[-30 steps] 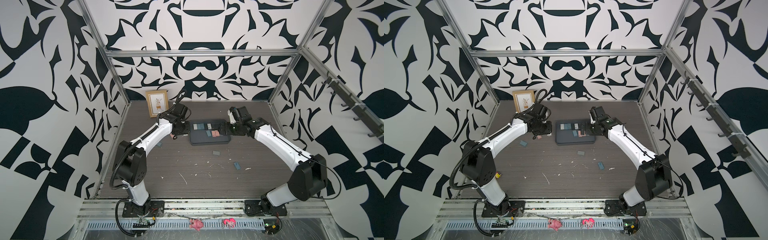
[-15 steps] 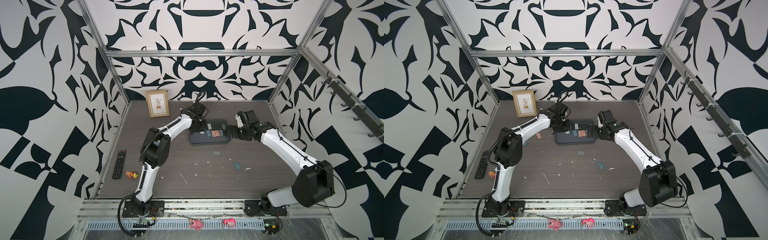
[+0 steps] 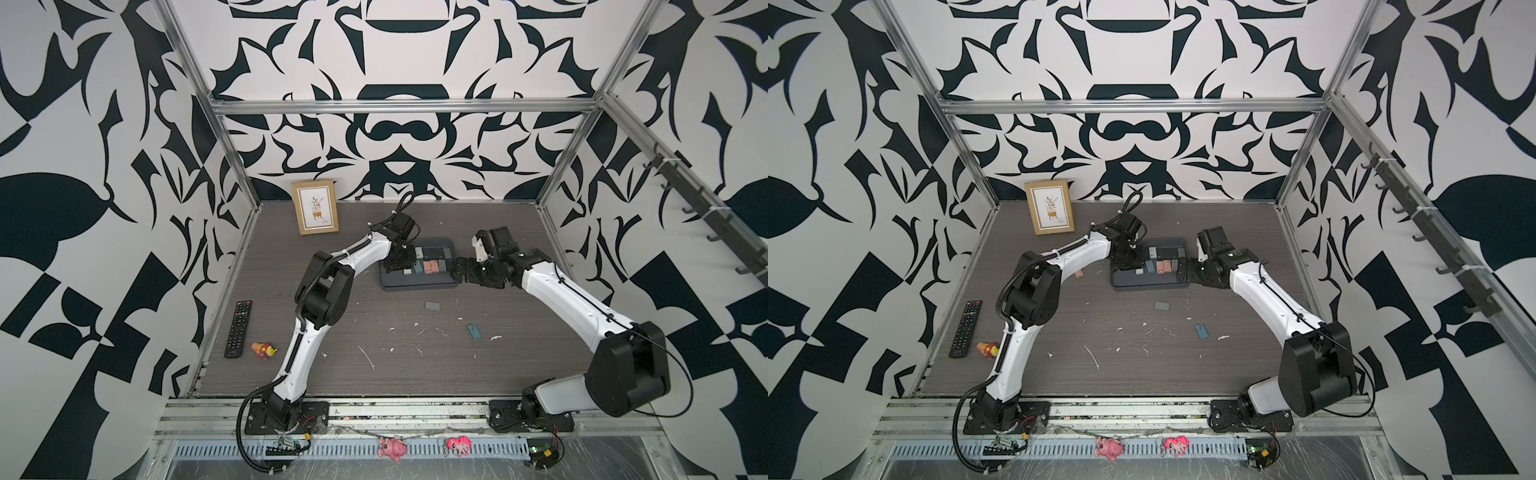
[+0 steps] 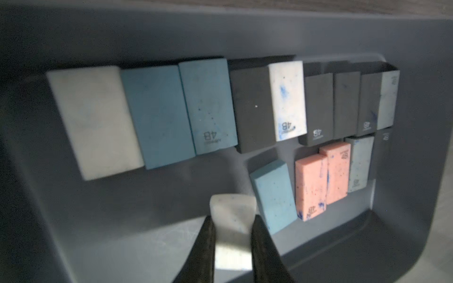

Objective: Put the eraser in the storage box
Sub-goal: Place the eraser in the storage box.

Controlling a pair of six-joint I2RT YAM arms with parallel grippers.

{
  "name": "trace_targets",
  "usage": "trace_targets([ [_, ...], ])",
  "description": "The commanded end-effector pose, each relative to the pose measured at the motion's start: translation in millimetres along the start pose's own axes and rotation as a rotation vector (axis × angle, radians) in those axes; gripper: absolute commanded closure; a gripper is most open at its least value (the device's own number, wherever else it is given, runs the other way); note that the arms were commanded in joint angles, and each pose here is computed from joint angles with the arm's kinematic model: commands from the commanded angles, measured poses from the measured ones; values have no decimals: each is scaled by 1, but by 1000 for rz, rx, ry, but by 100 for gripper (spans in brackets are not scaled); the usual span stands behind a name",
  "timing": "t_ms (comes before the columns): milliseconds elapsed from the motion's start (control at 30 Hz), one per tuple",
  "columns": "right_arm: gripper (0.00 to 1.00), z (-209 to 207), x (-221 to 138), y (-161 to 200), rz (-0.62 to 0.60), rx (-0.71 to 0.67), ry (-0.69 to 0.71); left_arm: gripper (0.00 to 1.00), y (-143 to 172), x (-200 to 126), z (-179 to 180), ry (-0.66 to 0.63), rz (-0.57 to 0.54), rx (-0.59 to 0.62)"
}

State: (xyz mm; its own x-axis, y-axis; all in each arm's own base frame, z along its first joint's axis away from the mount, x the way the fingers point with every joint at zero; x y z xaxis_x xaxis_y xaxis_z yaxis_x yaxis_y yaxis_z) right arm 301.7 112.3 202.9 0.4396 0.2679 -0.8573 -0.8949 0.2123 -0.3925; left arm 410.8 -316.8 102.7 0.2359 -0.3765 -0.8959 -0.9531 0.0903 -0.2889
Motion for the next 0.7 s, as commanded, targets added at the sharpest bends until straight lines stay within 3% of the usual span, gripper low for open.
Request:
trace_targets([
  [0, 1, 2, -7, -2, -30, 9, -31, 80, -3, 8, -5, 12, 1, -12],
  [433, 1, -7, 1, 13, 28, 18, 7, 68, -7, 10, -13, 31, -13, -18],
  [667, 1, -9, -2, 13, 21, 8, 22, 75, -2, 5, -10, 16, -11, -9],
])
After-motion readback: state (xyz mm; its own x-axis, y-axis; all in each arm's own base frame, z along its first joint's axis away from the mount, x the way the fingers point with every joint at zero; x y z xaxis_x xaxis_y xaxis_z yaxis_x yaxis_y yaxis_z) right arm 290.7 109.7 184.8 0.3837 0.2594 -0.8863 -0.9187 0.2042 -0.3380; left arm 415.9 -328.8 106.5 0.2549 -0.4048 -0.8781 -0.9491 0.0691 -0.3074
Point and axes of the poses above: each gripper's point midway between its finger pads, its own x axis out along the fingers, its own z axis along the line the jaws close on, y = z × x, the point moved 7 cm from there along -x, back along the fingers, and after that the axes turned 5 degrees about x, right-handed, at the moved point
